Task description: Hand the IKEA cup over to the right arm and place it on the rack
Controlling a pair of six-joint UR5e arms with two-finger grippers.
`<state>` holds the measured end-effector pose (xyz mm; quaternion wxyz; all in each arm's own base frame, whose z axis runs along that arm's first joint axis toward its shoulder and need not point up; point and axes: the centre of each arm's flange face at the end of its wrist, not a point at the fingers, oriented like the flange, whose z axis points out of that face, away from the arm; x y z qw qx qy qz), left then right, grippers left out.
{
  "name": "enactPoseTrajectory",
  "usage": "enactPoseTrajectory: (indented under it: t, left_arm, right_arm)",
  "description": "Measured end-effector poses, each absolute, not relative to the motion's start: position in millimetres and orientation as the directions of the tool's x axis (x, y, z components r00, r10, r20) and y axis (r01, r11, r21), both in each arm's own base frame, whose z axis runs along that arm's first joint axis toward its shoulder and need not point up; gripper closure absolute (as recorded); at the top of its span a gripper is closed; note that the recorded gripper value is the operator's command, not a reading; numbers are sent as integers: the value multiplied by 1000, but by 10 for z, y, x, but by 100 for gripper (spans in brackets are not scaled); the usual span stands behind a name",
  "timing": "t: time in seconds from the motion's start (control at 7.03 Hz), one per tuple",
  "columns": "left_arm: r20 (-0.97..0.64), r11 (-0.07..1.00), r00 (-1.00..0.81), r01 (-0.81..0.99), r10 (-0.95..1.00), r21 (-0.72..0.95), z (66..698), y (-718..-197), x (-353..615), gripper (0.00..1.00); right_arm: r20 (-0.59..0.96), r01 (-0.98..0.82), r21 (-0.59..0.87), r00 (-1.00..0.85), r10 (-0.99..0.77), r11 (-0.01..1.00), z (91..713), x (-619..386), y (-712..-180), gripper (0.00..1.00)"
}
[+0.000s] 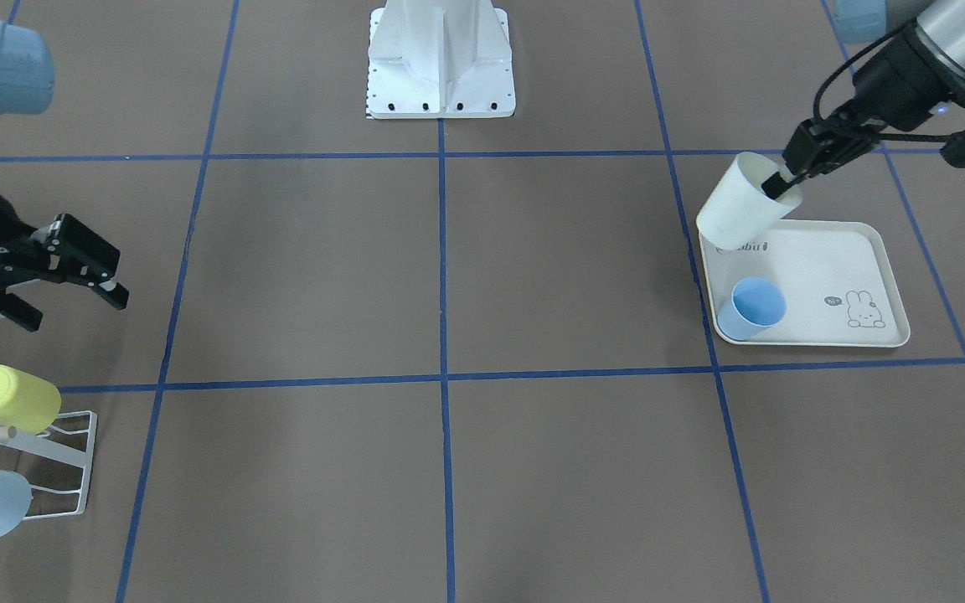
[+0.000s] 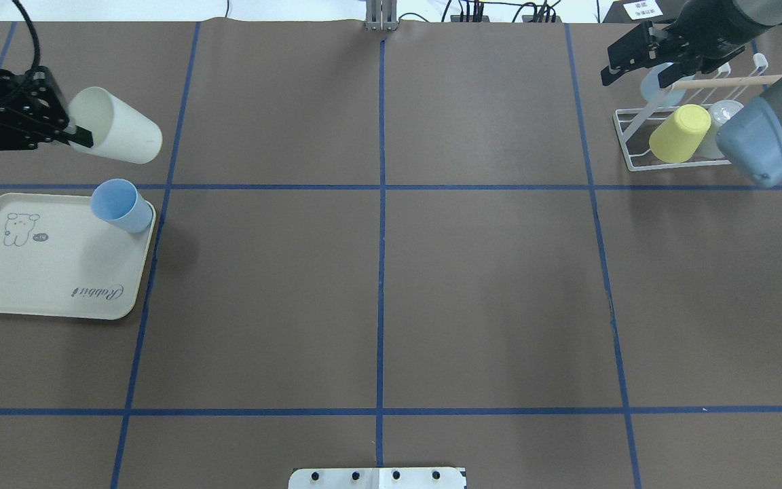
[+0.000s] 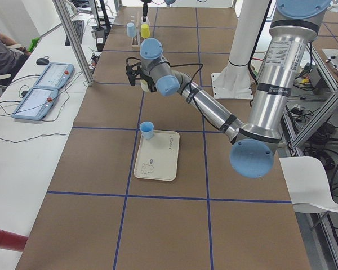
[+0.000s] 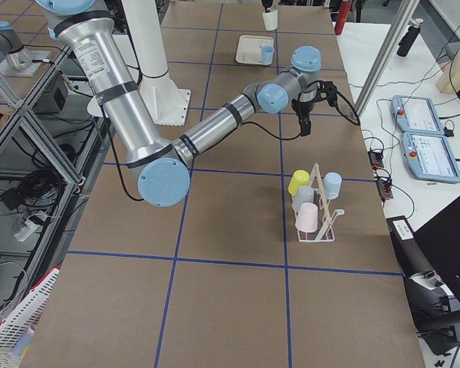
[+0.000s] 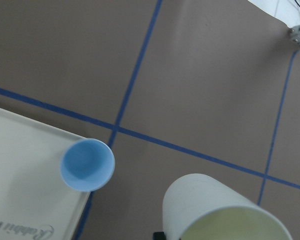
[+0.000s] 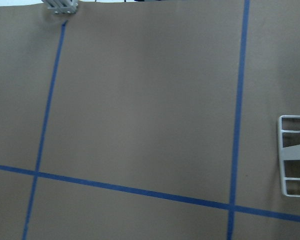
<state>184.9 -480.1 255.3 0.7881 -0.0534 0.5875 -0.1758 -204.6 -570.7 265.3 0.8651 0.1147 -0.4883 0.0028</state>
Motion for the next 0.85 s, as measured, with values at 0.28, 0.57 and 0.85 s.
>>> enactPoseTrajectory:
  t: [0.28,0.57,0.85]
  left_arm:
    - [-881,898,179,144,-437,-416,1822,-4592,2464,100]
    - [-896,905,126,55,-426,-422,1493,-4360,2905,100]
    - [-871,871,-36,12,-490,-491,1376,-4268,3012,100]
  right_arm:
    - [929,-212,128,368,-43,969,2278,-2307,-5419,1]
    - [984,-231,64,177,-23,971,2004,-2579,-5106,1]
    - [999,-209,31,-35,-40,977,1786,-2774,-4734,1]
